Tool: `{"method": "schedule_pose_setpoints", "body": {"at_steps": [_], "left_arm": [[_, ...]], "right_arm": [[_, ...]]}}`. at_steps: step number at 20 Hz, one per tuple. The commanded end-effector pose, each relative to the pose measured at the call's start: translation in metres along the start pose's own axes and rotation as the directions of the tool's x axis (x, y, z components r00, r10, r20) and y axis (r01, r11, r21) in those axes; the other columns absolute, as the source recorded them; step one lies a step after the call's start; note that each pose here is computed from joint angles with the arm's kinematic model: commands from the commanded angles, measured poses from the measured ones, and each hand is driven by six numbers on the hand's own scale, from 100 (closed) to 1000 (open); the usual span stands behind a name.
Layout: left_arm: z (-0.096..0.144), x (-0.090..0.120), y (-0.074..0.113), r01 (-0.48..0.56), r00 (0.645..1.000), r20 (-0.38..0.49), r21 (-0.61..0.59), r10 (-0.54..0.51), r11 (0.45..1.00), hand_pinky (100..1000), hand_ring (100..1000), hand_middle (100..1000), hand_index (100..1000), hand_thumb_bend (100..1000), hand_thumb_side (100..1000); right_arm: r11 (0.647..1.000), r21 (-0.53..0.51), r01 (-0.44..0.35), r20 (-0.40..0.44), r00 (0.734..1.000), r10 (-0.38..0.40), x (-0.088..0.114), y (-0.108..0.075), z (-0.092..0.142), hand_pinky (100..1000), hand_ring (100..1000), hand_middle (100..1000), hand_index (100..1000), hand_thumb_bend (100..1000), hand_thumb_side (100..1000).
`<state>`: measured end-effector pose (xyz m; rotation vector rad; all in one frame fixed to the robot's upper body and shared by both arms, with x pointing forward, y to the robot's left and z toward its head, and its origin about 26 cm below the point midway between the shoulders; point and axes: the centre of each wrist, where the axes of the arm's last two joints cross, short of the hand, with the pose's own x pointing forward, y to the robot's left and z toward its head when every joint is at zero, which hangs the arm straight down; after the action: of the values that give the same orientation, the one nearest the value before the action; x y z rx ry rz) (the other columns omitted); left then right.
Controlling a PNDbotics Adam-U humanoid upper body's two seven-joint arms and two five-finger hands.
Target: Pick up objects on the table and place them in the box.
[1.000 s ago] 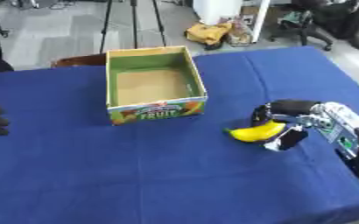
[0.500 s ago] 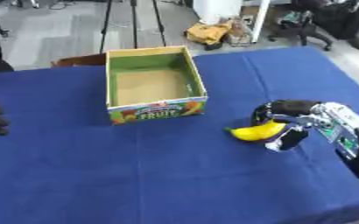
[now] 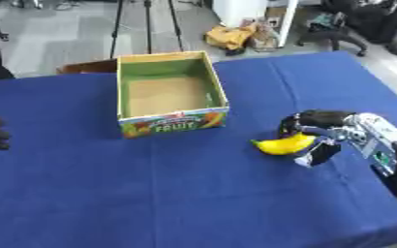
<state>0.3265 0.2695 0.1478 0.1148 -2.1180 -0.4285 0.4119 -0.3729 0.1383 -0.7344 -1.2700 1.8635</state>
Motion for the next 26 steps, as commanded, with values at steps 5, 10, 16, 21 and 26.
{"method": "schedule_pose_setpoints", "body": {"at_steps": [5, 10, 16, 21, 26], "left_arm": [[-0.003, 0.006, 0.006, 0.019, 1.0, 0.022, 0.005, -0.019, 1.0, 568, 595, 601, 759, 517, 824], [-0.003, 0.006, 0.006, 0.019, 1.0, 0.022, 0.003, -0.019, 1.0, 568, 595, 601, 759, 517, 823], [-0.004, 0.007, 0.005, 0.019, 1.0, 0.024, -0.003, -0.019, 1.0, 568, 594, 600, 758, 518, 823], [-0.005, 0.007, 0.004, 0.02, 0.999, 0.025, -0.012, -0.019, 1.0, 567, 594, 600, 758, 517, 824], [-0.006, 0.008, 0.004, 0.019, 0.999, 0.031, -0.02, -0.019, 1.0, 567, 594, 599, 758, 518, 823]], "right_arm": [[0.997, -0.056, -0.06, -0.02, 0.998, 0.059, -0.006, -0.03, 0.01, 708, 756, 774, 647, 124, 300], [0.992, -0.09, -0.09, -0.024, 0.996, 0.088, -0.006, -0.047, 0.01, 712, 758, 774, 646, 135, 285], [0.982, -0.138, -0.132, -0.038, 0.991, 0.128, -0.006, -0.072, 0.009, 717, 760, 774, 647, 148, 266], [0.969, -0.185, -0.167, -0.051, 0.986, 0.16, -0.005, -0.096, 0.004, 721, 761, 773, 649, 100, 193], [0.951, -0.237, -0.2, -0.08, 0.979, 0.186, -0.005, -0.115, 0.0, 727, 763, 774, 651, 100, 144]]}}
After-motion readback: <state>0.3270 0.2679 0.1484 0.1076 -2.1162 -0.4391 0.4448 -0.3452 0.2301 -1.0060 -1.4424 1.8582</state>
